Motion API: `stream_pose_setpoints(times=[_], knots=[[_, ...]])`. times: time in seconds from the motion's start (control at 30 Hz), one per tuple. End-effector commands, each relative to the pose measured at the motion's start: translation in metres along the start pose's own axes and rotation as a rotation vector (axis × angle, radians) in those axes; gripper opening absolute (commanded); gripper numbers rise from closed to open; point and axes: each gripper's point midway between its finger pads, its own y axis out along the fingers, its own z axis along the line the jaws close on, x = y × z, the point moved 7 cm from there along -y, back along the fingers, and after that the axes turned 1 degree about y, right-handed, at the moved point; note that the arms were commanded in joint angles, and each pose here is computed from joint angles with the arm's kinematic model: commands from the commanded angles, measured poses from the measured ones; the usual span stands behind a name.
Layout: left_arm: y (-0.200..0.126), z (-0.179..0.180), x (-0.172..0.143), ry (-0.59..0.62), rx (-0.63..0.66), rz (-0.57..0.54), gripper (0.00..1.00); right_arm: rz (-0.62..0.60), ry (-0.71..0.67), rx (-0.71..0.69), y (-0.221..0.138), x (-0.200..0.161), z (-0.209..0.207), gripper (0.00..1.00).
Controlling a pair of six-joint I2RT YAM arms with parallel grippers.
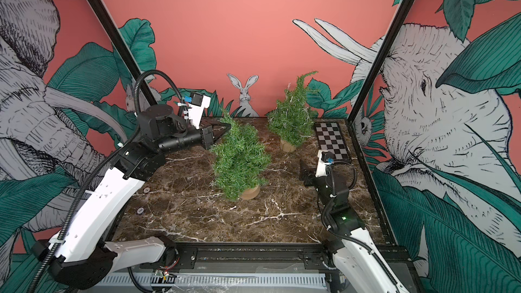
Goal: Wrap string light around the christmas tree
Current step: Place the christmas tree at the center of the board.
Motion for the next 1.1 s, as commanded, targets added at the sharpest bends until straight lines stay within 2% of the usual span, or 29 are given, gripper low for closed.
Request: stream_pose_setpoints(times=[0.0,0.13,0.27,0.43,0.63,1.0,1.03,1.07], knots=[[-0.001,-0.021,0.020,0.027,-0.088,-0.140,0.00,-0.017,-0.034,-0.027,-0.007,0.011,-0.001,0.78],[0.019,-0.023,0.018,-0.011,-0.113,-0.124,0.00,-0.024,-0.063,-0.062,-0.009,0.015,-0.005,0.77],[0.024,-0.033,0.019,0.039,-0.126,-0.116,0.00,-0.038,-0.096,-0.063,-0.009,0.024,-0.004,0.77],[0.028,-0.032,0.017,0.073,-0.121,-0.143,0.00,-0.040,-0.116,-0.036,-0.006,0.028,0.001,0.77],[0.032,-0.028,0.011,0.130,-0.093,-0.112,0.00,-0.023,-0.119,-0.023,0.000,0.023,0.002,0.77],[0.035,-0.015,-0.018,0.152,-0.056,-0.043,0.00,-0.020,-0.114,-0.015,-0.002,0.019,0.002,0.78],[0.034,-0.012,-0.021,0.156,-0.039,-0.041,0.05,-0.019,-0.112,-0.012,-0.002,0.018,0.002,0.78],[0.032,-0.009,-0.023,0.163,-0.007,-0.042,0.18,-0.019,-0.109,-0.011,-0.002,0.018,0.002,0.78]])
